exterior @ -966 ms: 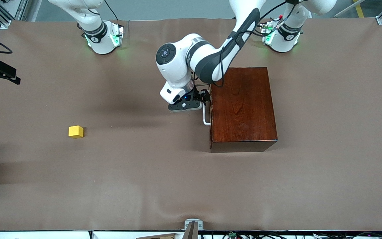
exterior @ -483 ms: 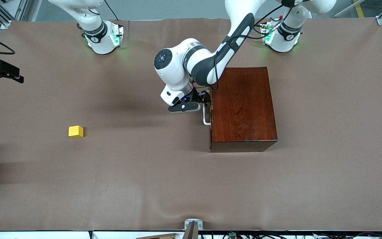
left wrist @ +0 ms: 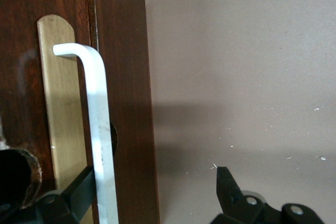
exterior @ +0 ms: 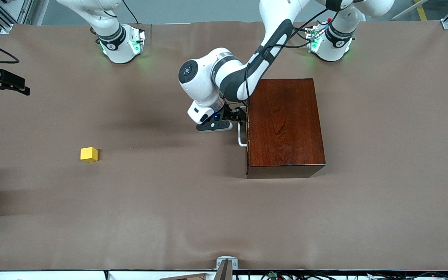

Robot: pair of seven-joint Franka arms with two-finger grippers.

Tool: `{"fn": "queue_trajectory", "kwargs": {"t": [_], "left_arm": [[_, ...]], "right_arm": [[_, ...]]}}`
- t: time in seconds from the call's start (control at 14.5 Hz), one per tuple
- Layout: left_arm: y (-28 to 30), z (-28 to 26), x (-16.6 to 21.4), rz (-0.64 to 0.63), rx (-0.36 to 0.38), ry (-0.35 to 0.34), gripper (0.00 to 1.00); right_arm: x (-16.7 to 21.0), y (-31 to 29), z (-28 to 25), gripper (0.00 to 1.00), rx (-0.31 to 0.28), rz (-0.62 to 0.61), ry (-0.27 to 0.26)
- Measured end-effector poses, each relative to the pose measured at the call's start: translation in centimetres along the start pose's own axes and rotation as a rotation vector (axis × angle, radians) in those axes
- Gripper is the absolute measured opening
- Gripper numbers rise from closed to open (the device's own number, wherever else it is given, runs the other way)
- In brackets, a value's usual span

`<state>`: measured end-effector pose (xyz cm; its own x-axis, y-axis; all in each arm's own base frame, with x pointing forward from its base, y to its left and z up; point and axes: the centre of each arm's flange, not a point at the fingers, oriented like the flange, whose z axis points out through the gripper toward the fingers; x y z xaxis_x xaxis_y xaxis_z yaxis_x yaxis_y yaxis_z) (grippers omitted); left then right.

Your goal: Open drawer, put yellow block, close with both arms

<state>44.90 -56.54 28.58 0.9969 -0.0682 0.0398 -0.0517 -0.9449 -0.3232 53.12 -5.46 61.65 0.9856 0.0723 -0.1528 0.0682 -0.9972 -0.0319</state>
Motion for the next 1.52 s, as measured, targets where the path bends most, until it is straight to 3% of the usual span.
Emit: {"fn": "queue_trajectory", "kwargs": {"t": [0.34, 1.1, 1.52], "left_arm": [[0.4, -0.3, 0.1, 0.003, -0.028, 0.022, 1.0], [3.8, -1.9, -1.3, -0.078, -0.167, 0.124, 1.0], [5.0, -2.7, -1.8, -0.117, -0.222, 0.152, 1.0]], "right_arm": [[0.4, 0.1, 0.6, 1.0, 0.003, 0.0, -0.012], [0.7, 0.3, 1.0, 1.0, 0.005, 0.003, -0.021], [4.8, 1.1, 5.2, 1.0, 0.009, 0.003, -0.03]]}}
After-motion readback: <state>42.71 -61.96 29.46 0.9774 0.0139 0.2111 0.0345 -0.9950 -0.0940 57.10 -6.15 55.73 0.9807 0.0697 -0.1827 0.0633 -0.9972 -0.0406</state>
